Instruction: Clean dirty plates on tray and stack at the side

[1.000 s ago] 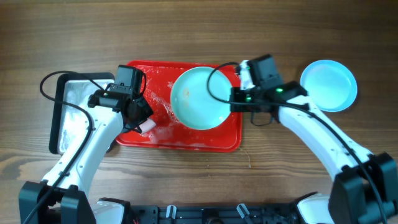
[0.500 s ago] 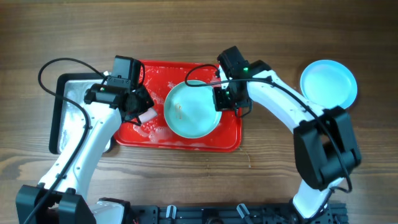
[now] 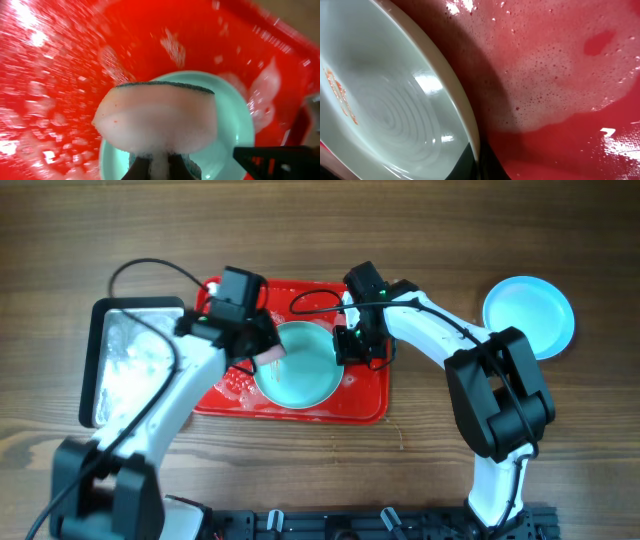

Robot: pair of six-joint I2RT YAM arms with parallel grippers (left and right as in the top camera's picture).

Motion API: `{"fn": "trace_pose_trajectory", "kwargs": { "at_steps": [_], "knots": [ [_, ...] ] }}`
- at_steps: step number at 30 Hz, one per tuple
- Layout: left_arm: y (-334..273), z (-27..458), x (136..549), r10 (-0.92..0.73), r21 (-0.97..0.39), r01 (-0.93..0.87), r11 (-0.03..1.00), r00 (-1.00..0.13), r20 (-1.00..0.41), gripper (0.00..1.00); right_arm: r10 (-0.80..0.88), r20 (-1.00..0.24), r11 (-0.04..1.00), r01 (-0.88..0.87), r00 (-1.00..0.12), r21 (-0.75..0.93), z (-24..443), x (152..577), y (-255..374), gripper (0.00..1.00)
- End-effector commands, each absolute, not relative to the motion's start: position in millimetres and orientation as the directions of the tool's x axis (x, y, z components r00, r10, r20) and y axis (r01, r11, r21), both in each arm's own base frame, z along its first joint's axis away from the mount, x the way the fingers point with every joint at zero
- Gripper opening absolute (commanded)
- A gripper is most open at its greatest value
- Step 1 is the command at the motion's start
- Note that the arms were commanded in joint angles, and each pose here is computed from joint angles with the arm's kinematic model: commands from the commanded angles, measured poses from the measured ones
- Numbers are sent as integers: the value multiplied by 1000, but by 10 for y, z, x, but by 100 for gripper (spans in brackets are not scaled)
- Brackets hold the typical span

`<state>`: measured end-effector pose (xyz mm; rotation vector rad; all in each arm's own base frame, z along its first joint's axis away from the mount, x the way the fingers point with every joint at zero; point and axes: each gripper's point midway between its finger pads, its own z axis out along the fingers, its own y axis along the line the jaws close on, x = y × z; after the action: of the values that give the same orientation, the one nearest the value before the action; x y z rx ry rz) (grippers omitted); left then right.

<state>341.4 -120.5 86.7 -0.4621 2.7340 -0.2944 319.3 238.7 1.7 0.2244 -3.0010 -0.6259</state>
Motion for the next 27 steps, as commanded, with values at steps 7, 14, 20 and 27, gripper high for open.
{"fn": "trace_pose_trajectory", "kwargs": {
  "at_steps": [7,14,20,27],
  "knots": [
    [-1503,389,3310,-233,-174,-197,965,-946,-226,4,-150,66,903,-110,-986,416,-73,3185,2421,4],
    [-1302,-23,3215,-106,9,-110,994,-976,-191,4,-134,74,906,-92,-988,414,-75,3189,2407,4],
    [-1087,-34,3179,-144,41,-151,988,-980,-138,4,-132,73,907,-91,-989,410,-80,3194,2401,4],
    [-1239,179,3061,-314,-262,-340,903,-940,137,4,-125,79,909,-82,-989,409,-101,3193,2401,4]
  ]
}}
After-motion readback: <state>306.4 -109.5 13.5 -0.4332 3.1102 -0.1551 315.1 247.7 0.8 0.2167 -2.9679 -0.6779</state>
